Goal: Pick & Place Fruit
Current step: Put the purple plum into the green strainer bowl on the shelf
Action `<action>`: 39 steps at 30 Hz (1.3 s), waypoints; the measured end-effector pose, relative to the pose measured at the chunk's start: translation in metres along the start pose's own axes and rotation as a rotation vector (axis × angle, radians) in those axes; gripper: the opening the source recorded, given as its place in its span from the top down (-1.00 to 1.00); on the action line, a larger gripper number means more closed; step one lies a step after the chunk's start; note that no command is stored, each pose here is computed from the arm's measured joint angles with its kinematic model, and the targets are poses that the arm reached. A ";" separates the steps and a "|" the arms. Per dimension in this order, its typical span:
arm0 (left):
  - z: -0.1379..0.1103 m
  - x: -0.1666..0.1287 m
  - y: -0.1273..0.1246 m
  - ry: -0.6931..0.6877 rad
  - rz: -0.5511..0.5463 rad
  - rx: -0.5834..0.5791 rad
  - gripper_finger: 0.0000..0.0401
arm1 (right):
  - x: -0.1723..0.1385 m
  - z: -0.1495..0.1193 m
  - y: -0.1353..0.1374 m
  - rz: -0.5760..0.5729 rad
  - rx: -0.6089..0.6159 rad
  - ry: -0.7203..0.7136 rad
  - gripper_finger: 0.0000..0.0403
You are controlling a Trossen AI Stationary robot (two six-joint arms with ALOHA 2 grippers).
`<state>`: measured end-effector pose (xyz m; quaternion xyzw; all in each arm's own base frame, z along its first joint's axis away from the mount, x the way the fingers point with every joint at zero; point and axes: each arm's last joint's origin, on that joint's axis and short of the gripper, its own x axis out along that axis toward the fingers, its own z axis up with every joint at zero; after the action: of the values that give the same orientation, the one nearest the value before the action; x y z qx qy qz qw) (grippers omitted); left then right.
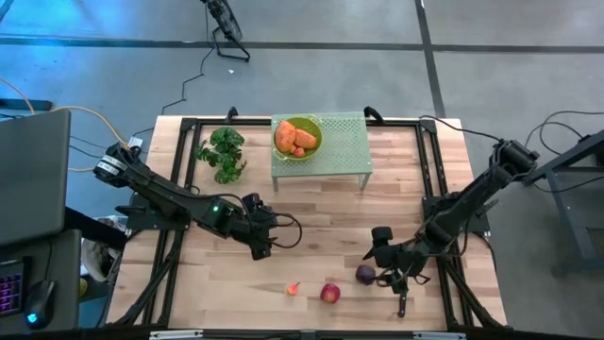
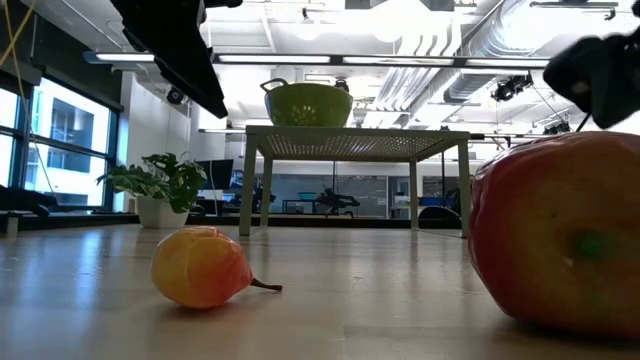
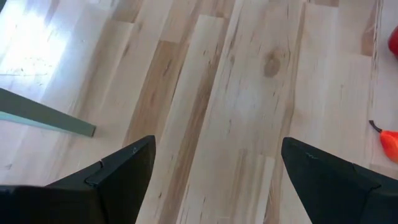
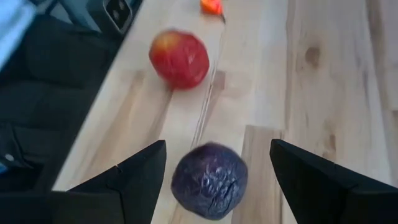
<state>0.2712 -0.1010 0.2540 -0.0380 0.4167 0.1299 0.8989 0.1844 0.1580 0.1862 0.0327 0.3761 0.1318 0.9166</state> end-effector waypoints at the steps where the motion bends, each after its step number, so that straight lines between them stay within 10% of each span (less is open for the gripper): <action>1: 0.000 0.000 0.000 0.000 0.000 0.000 -0.71 | 0.003 -0.002 0.001 -0.003 -0.002 0.013 -0.40; 39: 0.000 0.000 0.000 0.005 -0.002 0.001 -0.71 | 0.035 -0.023 0.010 -0.036 0.360 0.116 -0.41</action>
<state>0.2709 -0.1010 0.2537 -0.0383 0.4189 0.1287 0.8981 0.1899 0.1763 0.1476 0.1818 0.4463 0.0476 0.8750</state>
